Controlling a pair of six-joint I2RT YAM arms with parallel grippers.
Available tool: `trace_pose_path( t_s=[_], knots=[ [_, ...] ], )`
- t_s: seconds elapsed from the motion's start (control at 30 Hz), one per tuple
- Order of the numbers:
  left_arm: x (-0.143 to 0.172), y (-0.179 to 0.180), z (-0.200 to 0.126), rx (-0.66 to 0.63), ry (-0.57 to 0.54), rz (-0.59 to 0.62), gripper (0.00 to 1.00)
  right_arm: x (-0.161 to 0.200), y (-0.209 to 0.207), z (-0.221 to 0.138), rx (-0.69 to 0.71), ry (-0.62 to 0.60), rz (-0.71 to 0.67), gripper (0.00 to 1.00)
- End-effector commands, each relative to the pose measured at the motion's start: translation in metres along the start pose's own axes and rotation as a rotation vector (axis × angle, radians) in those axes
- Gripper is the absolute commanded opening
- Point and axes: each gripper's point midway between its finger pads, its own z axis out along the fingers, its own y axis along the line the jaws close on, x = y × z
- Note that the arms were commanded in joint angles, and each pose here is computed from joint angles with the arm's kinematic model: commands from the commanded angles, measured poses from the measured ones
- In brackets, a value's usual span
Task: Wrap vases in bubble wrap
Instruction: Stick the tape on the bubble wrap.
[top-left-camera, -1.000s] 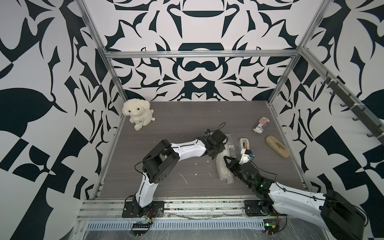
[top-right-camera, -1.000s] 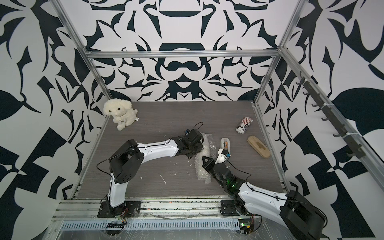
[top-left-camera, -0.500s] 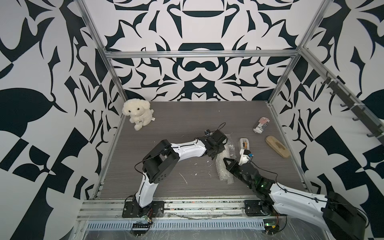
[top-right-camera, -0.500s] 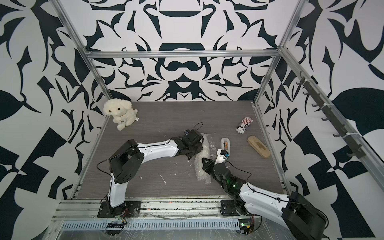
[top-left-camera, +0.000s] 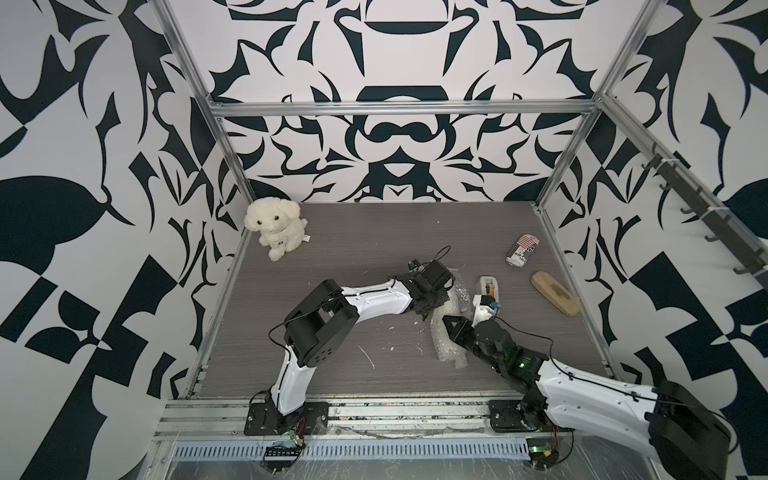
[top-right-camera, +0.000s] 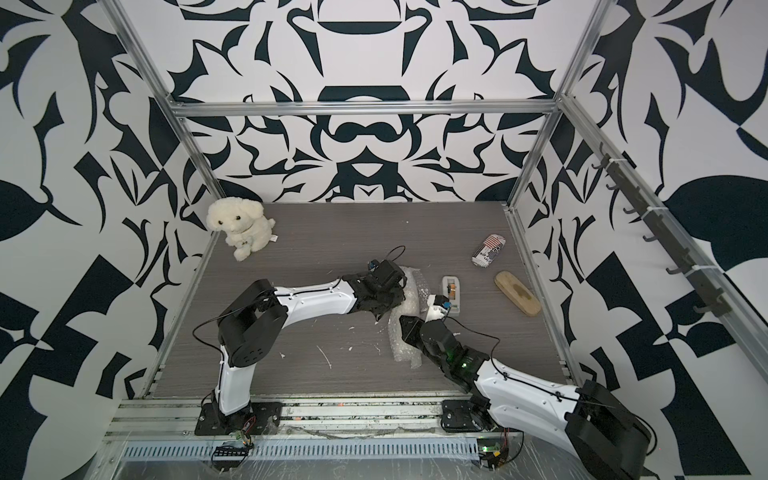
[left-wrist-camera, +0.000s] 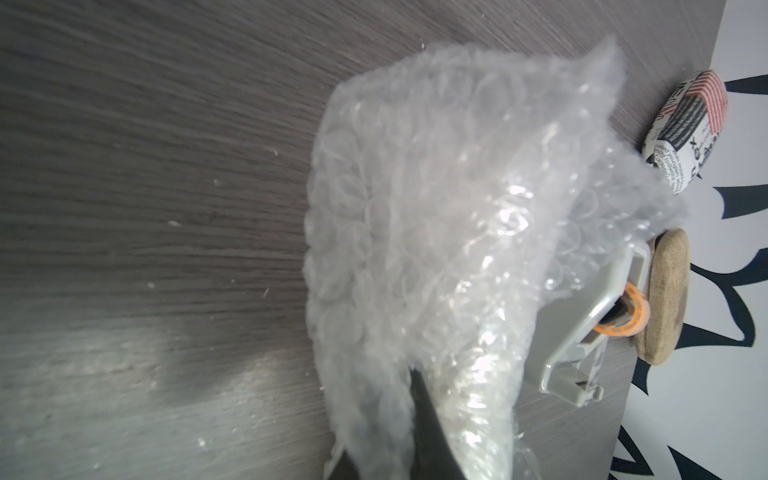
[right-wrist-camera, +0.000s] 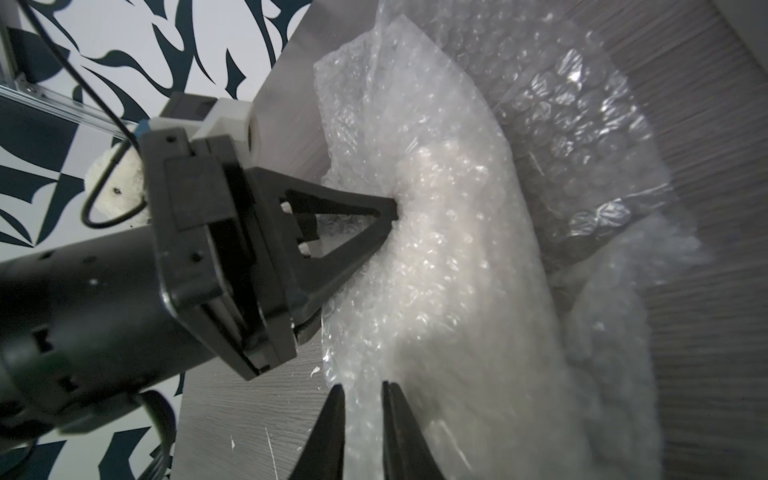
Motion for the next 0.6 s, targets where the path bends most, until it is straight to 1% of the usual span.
trace_pose_path(
  t_s=[0.0, 0.17, 0.2, 0.27, 0.4, 0.47, 0.57],
  knots=[
    [0.022, 0.050, 0.010, -0.161, 0.064, 0.009, 0.11, 0.024, -0.046, -0.002, 0.182, 0.102, -0.095, 0.21],
    [0.023, 0.050, 0.011, -0.161, 0.064, 0.010, 0.10, 0.027, -0.047, 0.001, 0.231, 0.138, -0.144, 0.21],
    [0.022, 0.050, 0.011, -0.161, 0.063, 0.009, 0.10, 0.034, -0.045, 0.001, 0.229, 0.181, -0.153, 0.22],
    [0.022, 0.051, 0.011, -0.163, 0.063, 0.009, 0.10, 0.039, -0.045, 0.003, 0.243, 0.210, -0.175, 0.22],
    [0.022, 0.052, 0.010, -0.171, 0.060, 0.010, 0.10, 0.045, -0.057, 0.003, 0.332, 0.243, -0.220, 0.22],
    [0.022, 0.051, 0.011, -0.170, 0.060, 0.010, 0.10, 0.041, -0.056, 0.003, 0.357, 0.215, -0.271, 0.22],
    [0.022, 0.052, 0.012, -0.171, 0.063, 0.009, 0.10, 0.038, -0.046, 0.003, 0.335, 0.196, -0.315, 0.22]
  ],
)
